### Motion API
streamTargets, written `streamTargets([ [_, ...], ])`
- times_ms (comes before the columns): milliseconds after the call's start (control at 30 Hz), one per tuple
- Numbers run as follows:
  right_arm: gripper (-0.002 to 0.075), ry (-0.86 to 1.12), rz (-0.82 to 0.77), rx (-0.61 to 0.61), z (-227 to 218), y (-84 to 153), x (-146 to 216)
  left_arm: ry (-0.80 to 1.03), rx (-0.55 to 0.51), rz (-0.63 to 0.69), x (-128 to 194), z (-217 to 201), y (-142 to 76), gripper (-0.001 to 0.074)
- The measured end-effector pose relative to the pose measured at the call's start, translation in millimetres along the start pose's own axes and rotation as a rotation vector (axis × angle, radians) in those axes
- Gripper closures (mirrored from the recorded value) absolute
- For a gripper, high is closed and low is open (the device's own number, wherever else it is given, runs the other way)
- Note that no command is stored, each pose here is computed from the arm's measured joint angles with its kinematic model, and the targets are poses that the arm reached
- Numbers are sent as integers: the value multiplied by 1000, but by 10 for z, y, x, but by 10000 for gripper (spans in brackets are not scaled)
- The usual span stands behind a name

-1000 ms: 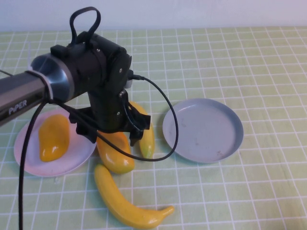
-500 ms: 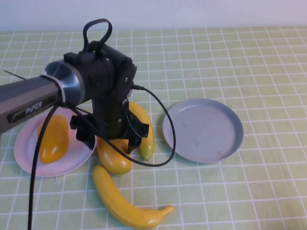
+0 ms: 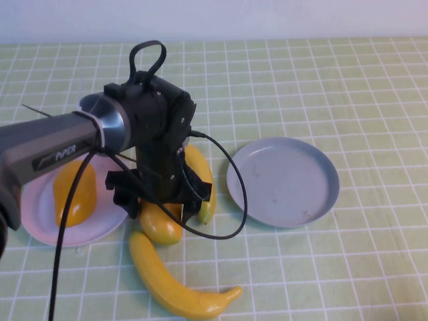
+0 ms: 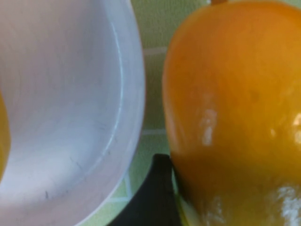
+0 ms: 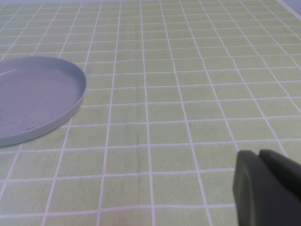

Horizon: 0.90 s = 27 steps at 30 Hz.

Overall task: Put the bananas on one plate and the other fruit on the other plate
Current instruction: Put one type of fruit in the left plate

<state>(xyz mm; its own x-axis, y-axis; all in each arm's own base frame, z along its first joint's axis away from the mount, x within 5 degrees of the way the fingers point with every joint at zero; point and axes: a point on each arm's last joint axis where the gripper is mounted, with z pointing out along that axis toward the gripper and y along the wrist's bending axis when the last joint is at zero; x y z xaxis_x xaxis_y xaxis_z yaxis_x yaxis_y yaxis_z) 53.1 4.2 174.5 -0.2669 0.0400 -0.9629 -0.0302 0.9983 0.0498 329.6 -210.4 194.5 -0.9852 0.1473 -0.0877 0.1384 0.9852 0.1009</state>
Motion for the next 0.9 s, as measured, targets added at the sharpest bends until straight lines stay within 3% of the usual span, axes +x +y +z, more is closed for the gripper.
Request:
streamTargets([
  [167, 741, 0, 0, 0, 0, 0, 0, 0, 0, 27, 0, 0, 0, 180],
  [467, 742, 0, 0, 0, 0, 0, 0, -8, 7, 101, 5, -42, 5, 179],
  [633, 741, 0, 0, 0, 0, 0, 0, -66, 35, 100, 44, -316, 60, 179],
  [900, 741, 0, 0, 0, 0, 0, 0, -98, -16, 48, 20, -532, 401, 180],
])
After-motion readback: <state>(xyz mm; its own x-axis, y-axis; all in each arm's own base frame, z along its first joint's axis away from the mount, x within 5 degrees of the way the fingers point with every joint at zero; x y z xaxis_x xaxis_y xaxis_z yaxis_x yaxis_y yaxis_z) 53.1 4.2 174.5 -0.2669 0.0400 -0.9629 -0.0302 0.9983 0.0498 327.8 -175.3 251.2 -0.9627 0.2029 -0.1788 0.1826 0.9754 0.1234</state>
